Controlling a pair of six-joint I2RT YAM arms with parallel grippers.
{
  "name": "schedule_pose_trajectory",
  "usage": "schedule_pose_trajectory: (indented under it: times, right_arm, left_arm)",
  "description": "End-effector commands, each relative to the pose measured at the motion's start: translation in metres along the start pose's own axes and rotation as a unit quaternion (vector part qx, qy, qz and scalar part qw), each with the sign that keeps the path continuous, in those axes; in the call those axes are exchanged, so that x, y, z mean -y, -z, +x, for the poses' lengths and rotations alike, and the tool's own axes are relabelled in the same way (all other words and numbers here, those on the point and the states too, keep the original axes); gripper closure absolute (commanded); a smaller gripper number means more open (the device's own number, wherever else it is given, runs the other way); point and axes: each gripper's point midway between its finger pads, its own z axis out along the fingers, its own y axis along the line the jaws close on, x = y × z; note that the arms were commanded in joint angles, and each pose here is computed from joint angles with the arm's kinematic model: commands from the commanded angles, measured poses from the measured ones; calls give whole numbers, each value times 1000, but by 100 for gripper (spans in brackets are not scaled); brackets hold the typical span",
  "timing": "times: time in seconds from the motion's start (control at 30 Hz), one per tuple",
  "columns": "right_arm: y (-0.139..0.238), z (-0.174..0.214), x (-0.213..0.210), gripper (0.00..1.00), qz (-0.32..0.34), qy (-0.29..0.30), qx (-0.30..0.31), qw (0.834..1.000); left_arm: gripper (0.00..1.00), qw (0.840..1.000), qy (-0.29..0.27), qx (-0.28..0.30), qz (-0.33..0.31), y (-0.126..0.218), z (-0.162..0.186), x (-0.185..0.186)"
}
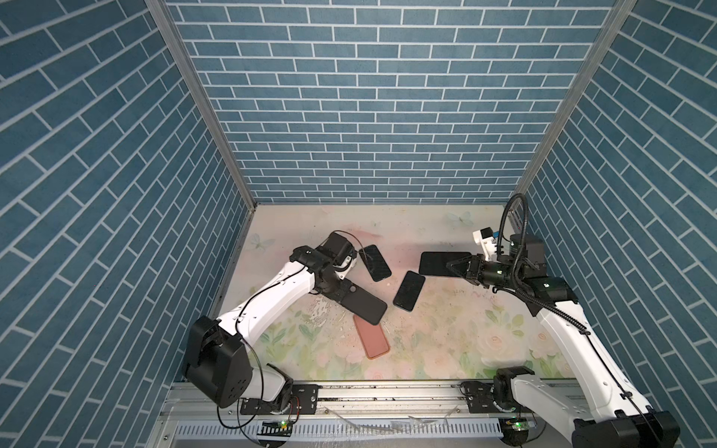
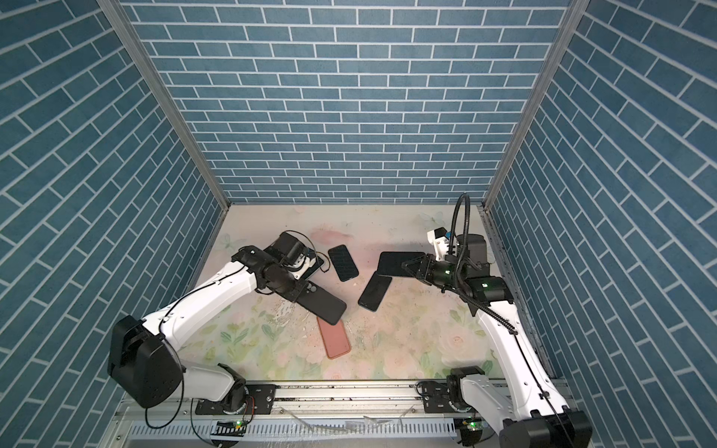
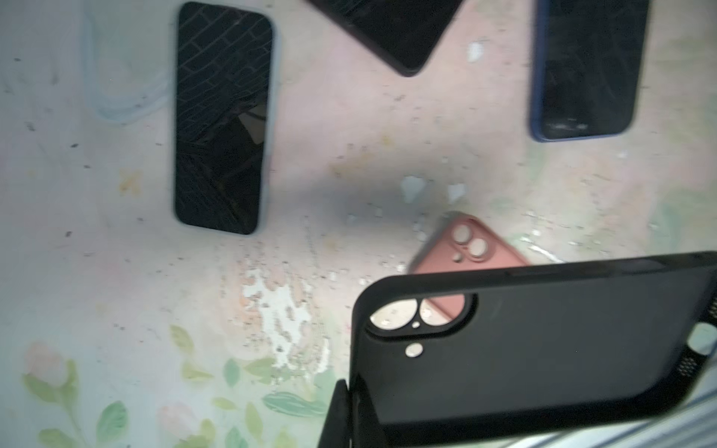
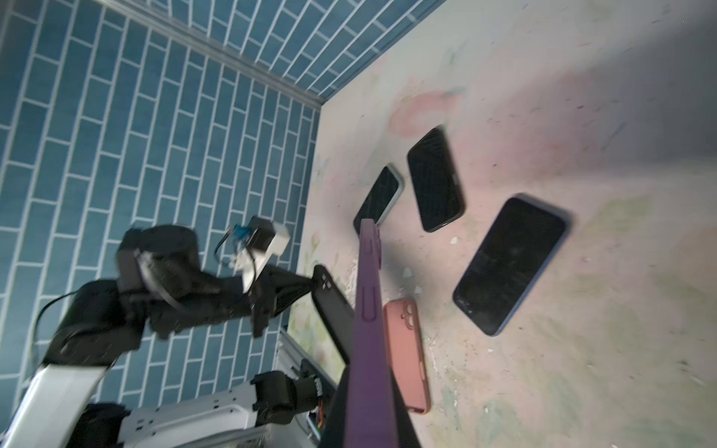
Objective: Put the phone into the phone case
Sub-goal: 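Lift the black case with the left gripper toward the right gripper's phone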
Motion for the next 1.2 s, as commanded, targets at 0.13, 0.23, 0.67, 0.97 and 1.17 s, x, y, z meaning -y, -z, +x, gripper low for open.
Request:
schedule_pose_trajectory:
  times: [0.13, 0.23, 0.67, 0.97, 1.17]
  right_arm:
    - [36, -5, 5, 100, 77, 51, 50, 994]
    - [41, 8, 8, 100, 85, 43, 42, 995]
    - [63, 65, 20, 100, 103, 30, 0, 994]
    - [52, 88, 31, 100, 85, -4, -34, 996]
    - [39, 107, 33, 100, 52, -34, -83, 995]
  left_arm:
    - [100, 987, 145, -1, 73, -7, 19, 107]
    - [100, 983, 169, -3, 67, -14, 25, 141]
    - [100, 954, 290, -30, 70, -86, 47, 213]
    - [100, 946, 316, -46, 50, -119, 51, 205]
    - [95, 954, 292, -63, 26, -127, 51, 189]
